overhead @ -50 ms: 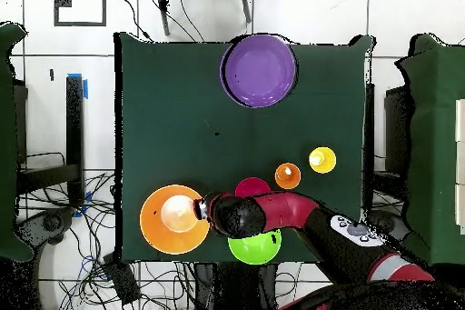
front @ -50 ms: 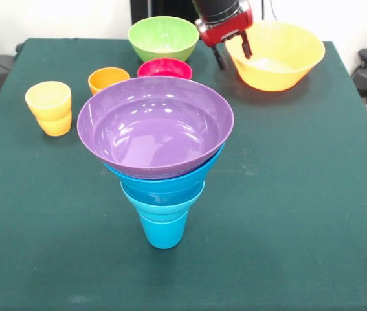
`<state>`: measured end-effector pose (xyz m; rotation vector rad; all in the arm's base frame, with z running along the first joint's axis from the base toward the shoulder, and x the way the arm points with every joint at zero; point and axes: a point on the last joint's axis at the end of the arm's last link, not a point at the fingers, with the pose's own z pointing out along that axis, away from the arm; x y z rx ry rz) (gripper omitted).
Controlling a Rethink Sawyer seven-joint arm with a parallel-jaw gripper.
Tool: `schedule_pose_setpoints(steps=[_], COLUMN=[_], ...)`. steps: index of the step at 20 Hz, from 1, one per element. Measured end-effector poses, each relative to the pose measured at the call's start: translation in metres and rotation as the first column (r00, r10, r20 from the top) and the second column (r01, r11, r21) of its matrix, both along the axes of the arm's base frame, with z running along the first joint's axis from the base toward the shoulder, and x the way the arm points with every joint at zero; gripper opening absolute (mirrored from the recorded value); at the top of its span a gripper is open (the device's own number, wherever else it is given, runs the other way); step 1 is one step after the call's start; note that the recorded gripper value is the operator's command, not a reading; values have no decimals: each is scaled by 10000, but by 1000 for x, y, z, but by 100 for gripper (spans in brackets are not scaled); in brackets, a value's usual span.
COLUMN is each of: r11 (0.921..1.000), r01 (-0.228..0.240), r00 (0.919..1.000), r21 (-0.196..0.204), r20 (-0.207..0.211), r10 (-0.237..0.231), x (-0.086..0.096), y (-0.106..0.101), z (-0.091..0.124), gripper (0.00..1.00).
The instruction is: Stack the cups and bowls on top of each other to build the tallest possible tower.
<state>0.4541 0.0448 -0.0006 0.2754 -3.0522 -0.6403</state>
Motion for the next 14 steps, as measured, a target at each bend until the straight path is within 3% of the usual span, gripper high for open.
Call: schedule_pose_setpoints(steps=[14], r11=[9997], r01=[74], r00=[9998], r21=[-220], r20=[-202], r10=[-78], x=[-15], y=[-11], z=[-11], gripper=[100])
